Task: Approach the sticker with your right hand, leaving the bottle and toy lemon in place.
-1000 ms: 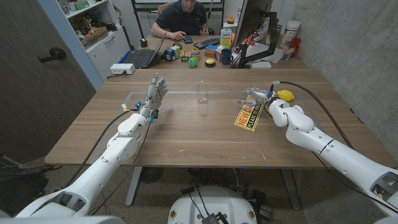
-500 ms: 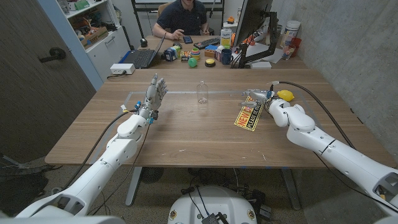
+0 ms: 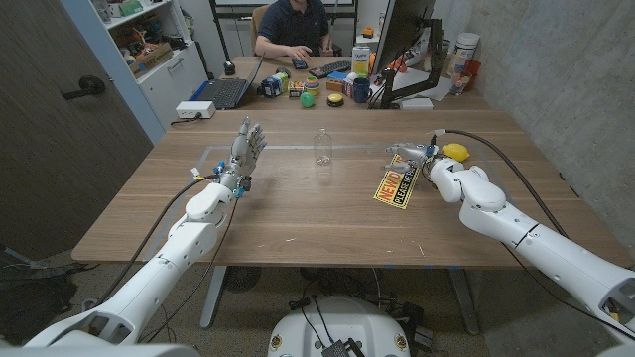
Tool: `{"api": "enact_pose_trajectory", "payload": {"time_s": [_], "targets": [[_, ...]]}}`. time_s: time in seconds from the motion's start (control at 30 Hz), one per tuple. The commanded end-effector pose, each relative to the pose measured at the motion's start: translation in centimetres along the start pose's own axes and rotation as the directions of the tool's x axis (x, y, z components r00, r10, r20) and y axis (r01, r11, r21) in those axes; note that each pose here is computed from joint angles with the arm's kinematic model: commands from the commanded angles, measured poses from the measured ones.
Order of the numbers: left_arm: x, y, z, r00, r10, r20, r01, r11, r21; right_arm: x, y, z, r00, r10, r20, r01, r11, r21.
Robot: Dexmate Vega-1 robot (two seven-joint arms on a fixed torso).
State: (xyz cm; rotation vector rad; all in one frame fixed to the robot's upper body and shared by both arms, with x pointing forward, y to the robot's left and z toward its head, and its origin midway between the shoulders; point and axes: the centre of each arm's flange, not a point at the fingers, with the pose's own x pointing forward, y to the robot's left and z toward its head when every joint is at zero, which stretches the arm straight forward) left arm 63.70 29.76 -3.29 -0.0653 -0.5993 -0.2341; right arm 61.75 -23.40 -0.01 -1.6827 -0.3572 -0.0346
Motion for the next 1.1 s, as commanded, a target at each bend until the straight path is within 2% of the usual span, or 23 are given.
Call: {"api": "enact_pose_trajectory", "payload": {"time_s": [0.03,1.1], "targets": [[-0.09,0.01,0.06,1.0,-0.007,0.004,0.007,1.0,-0.001,-0.25,-0.02,0.13,1.0,0.011,0.005,-0.011,1.0,0.007],[0.3,0.17,0.0,1.0,-0.014,0.002,0.014,1.0,-0.001,0.04,0.2,0.01,1.0,0.03,0.003,-0.03,0.999,0.038]]}}
